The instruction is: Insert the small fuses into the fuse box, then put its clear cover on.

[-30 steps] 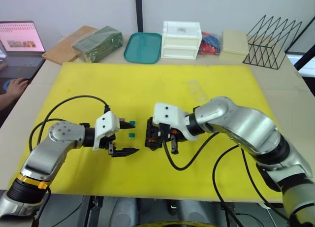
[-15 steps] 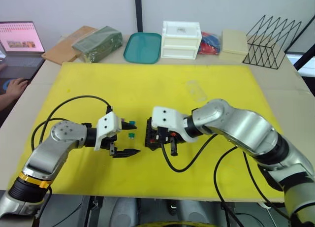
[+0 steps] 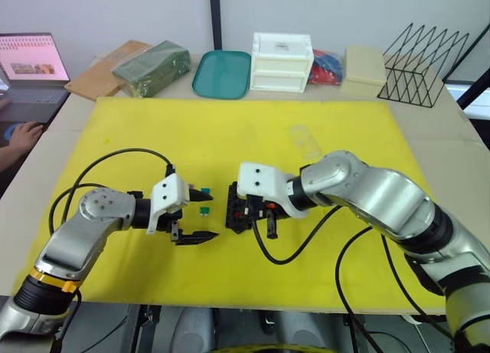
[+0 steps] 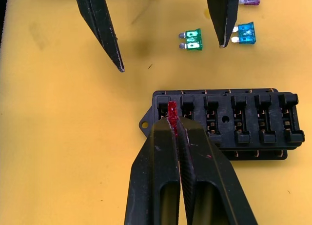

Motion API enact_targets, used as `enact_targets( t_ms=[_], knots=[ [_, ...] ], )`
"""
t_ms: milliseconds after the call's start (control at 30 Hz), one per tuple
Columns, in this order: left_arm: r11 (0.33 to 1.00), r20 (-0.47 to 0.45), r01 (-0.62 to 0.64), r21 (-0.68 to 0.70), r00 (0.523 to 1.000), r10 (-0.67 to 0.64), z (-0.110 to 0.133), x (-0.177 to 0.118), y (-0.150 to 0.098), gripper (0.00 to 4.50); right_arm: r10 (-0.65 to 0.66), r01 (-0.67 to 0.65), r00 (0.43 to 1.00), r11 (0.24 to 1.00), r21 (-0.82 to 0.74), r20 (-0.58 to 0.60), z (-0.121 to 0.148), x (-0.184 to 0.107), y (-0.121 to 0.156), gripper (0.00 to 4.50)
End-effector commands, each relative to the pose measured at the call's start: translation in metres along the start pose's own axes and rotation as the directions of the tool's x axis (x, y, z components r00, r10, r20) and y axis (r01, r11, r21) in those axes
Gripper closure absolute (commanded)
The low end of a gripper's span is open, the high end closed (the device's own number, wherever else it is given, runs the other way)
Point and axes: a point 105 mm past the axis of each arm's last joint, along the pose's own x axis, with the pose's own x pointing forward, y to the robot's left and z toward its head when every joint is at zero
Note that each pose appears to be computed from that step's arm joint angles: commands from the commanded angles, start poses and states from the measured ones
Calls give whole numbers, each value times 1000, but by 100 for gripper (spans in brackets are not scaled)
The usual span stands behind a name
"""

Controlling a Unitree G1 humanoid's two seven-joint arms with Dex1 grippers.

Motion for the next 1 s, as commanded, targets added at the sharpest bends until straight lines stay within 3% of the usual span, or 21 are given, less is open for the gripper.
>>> enact_targets(
  t_ms=[33,1000],
  knots=[
    [999,12,-4,35,1000,4,7,0,1,0,0,1,1000,1000,-29,9,6,-3,2,446],
    [1000,16,-14,27,1000,14,6,1,1,0,26,-26,999,1000,-1,19,13,-7,5,446]
  ],
)
